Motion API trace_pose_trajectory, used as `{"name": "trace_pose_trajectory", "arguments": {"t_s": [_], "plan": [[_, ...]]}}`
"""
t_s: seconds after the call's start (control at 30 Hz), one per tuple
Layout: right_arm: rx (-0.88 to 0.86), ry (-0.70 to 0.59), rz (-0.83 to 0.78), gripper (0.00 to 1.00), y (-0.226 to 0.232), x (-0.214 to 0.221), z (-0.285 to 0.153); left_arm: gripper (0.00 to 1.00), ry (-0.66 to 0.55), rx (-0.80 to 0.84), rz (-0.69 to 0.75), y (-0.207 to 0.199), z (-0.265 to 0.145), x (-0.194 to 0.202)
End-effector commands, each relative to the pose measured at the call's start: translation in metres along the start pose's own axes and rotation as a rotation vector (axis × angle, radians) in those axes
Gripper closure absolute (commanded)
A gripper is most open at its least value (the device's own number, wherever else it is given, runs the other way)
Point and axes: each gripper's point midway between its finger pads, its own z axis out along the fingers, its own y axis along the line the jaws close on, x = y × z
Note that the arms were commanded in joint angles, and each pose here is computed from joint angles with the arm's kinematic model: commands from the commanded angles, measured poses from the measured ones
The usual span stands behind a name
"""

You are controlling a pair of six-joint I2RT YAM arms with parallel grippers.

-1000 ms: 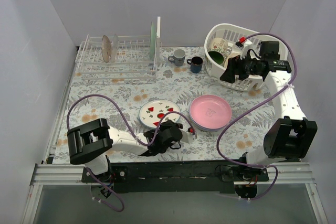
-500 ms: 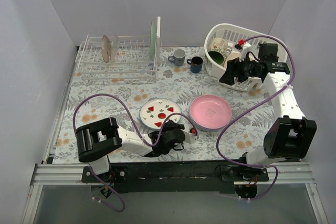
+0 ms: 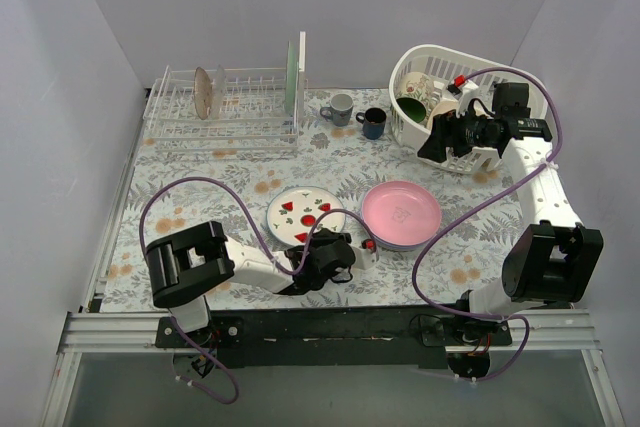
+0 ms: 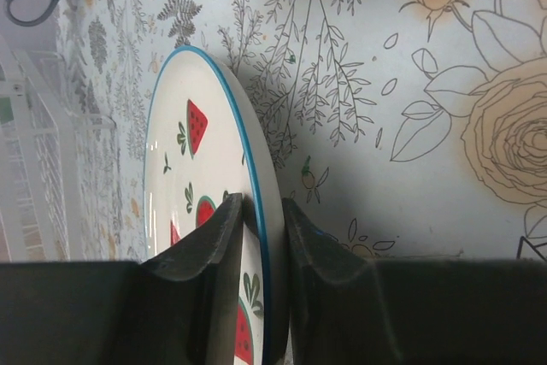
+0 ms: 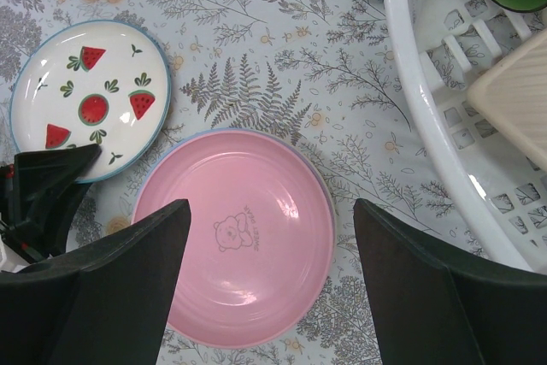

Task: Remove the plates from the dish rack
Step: Place the plate at the center of the board.

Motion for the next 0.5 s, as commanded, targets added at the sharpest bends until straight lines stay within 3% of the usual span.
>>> {"name": "trace_pose_trajectory", "arguments": {"t_s": [0.0, 0.47], "plan": [[-0.006, -0.047, -0.05, 0.15, 0.006, -0.014, -0.006, 0.79, 0.084, 0.251, -0.032, -0.059, -0.004, 0.038], [-0.004, -0.038, -0.044, 0.15, 0.004, -0.009, -0.003, 0.73, 0.099, 0.309, -0.054, -0.074, -0.008, 0.045]]}}
